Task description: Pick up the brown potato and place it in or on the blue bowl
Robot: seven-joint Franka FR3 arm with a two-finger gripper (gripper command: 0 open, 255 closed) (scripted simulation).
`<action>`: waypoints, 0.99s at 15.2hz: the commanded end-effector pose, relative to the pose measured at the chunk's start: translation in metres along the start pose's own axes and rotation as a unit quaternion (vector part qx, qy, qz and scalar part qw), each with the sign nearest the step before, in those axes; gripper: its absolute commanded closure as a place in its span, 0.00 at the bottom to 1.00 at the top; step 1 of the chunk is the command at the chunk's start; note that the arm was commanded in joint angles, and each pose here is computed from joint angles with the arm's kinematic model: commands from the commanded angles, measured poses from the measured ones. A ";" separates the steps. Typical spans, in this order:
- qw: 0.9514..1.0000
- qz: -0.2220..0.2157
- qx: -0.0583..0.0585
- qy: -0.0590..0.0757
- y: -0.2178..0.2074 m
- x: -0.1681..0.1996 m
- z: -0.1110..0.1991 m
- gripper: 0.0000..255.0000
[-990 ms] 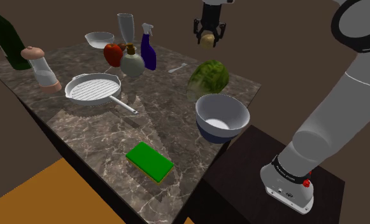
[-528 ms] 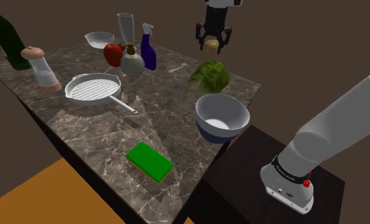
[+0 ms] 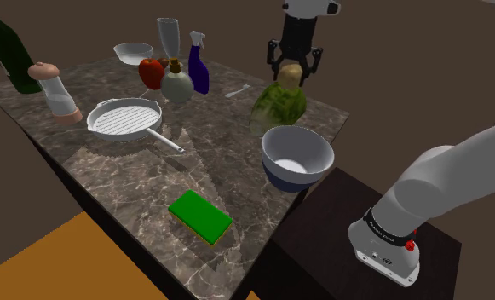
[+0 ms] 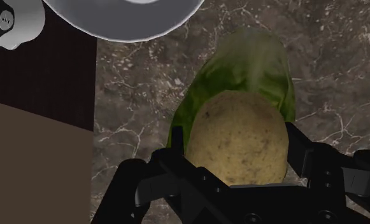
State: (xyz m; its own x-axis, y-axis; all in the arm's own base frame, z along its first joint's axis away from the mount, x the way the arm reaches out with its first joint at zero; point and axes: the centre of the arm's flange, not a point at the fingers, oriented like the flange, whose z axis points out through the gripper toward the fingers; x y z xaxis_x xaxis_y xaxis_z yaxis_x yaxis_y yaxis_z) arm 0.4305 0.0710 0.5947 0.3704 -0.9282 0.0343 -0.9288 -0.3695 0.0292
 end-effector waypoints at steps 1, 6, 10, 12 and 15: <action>1.000 0.001 0.000 0.000 0.013 -0.024 0.002 1.00; 1.000 0.001 0.000 0.000 0.043 -0.083 0.001 1.00; 1.000 0.001 0.000 0.000 0.067 -0.130 0.000 1.00; 1.000 0.001 0.000 0.000 0.079 -0.153 0.000 1.00; 1.000 0.001 0.000 0.000 0.086 -0.169 0.010 1.00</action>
State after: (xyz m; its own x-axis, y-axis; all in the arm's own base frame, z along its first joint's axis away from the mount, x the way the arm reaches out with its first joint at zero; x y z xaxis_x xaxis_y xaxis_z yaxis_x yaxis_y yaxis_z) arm 0.2912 0.1925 0.5862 0.3703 -0.9283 0.0345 -0.9288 -0.3694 0.0294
